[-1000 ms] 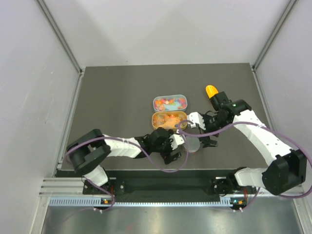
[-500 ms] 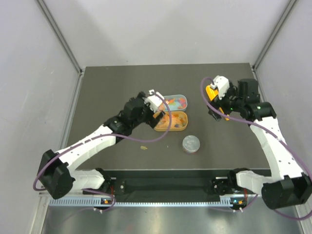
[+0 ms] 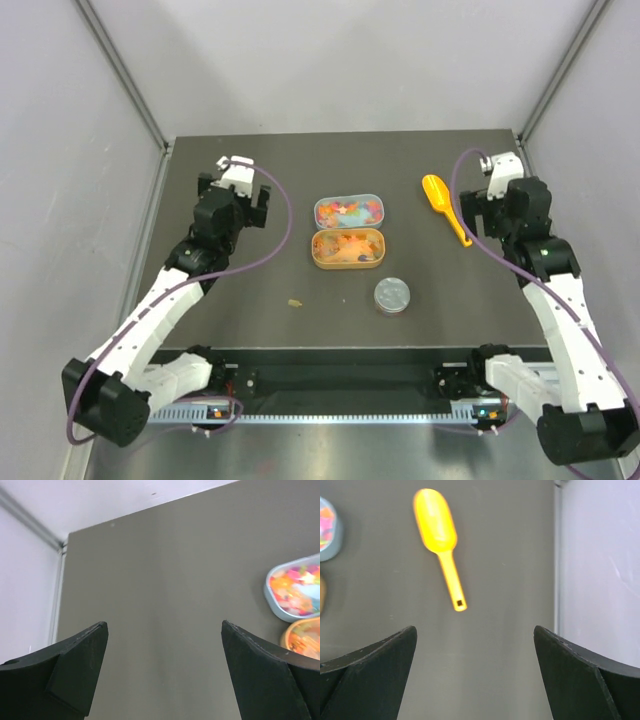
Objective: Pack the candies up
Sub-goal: Reset both arms
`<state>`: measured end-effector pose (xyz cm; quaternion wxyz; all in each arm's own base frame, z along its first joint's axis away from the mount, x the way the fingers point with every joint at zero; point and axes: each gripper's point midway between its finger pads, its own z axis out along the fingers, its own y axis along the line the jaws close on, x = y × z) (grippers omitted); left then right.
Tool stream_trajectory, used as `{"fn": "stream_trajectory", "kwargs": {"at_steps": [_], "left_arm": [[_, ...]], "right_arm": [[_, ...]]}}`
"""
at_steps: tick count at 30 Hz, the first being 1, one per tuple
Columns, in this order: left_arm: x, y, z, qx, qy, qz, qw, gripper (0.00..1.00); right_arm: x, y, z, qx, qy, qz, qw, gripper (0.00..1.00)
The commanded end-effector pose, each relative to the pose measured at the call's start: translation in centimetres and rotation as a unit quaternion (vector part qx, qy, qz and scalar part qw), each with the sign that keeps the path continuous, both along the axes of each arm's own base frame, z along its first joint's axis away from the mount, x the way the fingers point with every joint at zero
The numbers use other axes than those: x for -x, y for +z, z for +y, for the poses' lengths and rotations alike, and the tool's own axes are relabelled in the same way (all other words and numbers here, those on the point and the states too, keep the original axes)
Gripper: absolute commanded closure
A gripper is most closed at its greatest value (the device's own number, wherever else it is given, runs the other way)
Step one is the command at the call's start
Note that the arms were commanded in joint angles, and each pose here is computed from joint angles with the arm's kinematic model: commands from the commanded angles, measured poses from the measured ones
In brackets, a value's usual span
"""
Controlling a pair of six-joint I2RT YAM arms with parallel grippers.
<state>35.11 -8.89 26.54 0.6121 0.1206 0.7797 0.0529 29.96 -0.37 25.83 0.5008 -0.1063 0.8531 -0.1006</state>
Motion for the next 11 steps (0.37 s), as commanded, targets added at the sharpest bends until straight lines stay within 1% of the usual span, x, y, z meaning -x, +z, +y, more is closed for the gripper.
{"fn": "stream_trajectory", "kwargs": {"at_steps": [1,3,5,8,11], "left_arm": [[-0.2,-0.2,1.8,0.043,0.038,-0.002,0.998,0.01],[-0.6,-0.3,3.0,0.058,0.059,-0.006,0.997,0.01],[-1.1,-0.4,3.9,0.070,0.064,-0.004,0.995,0.01],[-1.6,-0.7,4.3,0.063,0.069,-0.009,0.996,0.01],[-2.3,-0.6,4.3,0.061,0.068,-0.017,0.996,0.01]], "right_arm": [[0.6,1.6,-2.8,0.007,-0.082,-0.046,0.996,0.01],[0.8,1.2,-2.8,-0.002,-0.083,-0.047,0.995,0.00],[0.8,0.3,-2.7,-0.005,-0.076,-0.029,0.997,0.00],[0.8,-0.5,-3.1,0.010,-0.075,-0.023,0.997,0.00],[1.0,-0.1,-3.2,0.001,-0.085,-0.030,0.996,0.00]]}}
